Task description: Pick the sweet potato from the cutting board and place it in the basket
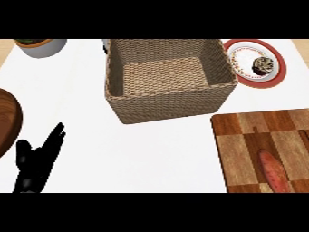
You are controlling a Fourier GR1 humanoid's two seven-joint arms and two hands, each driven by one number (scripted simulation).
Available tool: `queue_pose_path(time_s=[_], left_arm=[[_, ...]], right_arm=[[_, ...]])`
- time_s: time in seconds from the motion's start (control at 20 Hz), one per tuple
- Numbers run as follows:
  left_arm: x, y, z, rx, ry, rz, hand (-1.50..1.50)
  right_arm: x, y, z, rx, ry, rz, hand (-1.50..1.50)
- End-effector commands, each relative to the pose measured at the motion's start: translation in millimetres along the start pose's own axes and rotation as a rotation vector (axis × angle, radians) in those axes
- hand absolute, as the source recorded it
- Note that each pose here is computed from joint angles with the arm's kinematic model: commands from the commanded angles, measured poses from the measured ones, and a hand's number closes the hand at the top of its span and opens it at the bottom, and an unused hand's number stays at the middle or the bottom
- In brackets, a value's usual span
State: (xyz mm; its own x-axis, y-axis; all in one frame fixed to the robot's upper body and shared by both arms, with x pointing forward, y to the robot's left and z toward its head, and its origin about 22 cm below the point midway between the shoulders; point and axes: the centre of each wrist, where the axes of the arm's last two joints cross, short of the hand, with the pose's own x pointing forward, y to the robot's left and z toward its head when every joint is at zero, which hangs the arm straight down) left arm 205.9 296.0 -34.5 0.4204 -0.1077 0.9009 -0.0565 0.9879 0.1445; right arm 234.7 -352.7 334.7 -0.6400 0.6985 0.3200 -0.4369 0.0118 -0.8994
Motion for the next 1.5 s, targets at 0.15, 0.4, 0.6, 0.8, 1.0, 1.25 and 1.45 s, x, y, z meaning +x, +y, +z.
queue_pose_path(time_s=[0.15, 0.4, 0.6, 0.8, 1.0, 1.25, 1.45], left_arm=[[-9, 5, -5, 0.014, 0.129, 0.019, 0.00], [-35, -3, 0, -0.008, 0.123, 0.016, 0.00], [-19, 3, -7, -0.001, 0.096, -0.015, 0.00], [-20, -5, -2, -0.001, 0.134, 0.018, 0.00], [-16, 6, 6, -0.017, 0.121, -0.012, 0.00], [-8, 2, 0, -0.020, 0.115, -0.015, 0.00], [-14, 3, -12, 0.003, 0.110, -0.021, 0.00]], right_arm=[[-10, -13, 18, 0.144, 0.032, 0.029, -1.50], [-16, 3, 8, 0.149, 0.002, 0.025, -1.50], [-31, 26, -2, 0.144, -0.002, 0.004, -1.50], [-42, 54, -4, 0.142, -0.033, -0.043, -1.50], [-38, 81, -21, 0.139, -0.040, -0.046, -1.50], [-52, 125, -32, 0.147, -0.016, -0.023, -1.50], [-57, 122, -36, 0.204, 0.028, 0.020, -1.50]])
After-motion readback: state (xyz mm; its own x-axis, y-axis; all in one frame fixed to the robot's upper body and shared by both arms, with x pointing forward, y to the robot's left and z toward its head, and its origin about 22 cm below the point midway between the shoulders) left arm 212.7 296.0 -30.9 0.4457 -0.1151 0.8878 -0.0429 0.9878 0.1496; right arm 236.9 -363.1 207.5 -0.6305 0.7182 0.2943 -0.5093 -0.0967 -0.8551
